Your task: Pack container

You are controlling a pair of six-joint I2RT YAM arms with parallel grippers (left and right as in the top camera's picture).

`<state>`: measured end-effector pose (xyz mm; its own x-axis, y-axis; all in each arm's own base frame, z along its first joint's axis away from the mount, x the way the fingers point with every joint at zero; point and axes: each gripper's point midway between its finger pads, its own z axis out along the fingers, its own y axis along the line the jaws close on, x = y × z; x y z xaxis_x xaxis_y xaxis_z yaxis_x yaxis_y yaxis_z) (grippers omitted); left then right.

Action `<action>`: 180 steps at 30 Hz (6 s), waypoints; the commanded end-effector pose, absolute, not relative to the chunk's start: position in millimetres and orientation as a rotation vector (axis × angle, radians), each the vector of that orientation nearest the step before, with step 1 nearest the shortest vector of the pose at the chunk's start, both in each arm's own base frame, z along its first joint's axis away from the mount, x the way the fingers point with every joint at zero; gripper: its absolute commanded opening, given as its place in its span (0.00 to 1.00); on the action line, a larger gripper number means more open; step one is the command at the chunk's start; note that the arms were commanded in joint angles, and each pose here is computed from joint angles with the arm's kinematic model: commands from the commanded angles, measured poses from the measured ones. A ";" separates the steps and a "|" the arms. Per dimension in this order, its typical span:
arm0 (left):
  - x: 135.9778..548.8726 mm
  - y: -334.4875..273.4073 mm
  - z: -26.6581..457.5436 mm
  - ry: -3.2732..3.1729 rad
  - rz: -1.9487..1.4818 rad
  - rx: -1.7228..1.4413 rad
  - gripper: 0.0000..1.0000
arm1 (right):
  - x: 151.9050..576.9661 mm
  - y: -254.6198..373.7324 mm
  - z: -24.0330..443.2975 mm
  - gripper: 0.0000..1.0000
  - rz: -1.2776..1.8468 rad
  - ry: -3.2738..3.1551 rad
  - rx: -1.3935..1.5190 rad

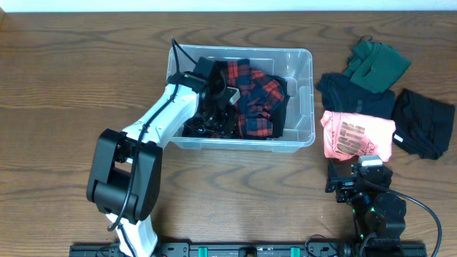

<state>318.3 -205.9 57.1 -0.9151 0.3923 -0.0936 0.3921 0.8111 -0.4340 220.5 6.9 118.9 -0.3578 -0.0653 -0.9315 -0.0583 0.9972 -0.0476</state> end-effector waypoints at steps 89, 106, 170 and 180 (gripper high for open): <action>379.0 144.4 260.4 -3.600 0.341 0.931 0.98 | 236.6 32.5 197.0 0.99 0.446 1.672 0.174; 379.0 144.4 260.4 -3.600 0.341 0.931 0.98 | 345.7 44.7 257.1 0.99 0.400 2.135 0.057; 379.0 144.4 260.4 -3.600 0.341 0.931 0.98 | 316.6 -267.3 -8.6 0.99 0.819 2.353 0.987; 379.0 144.4 260.4 -3.600 0.341 0.931 0.98 | 308.9 -245.5 -33.6 0.77 0.991 2.351 1.080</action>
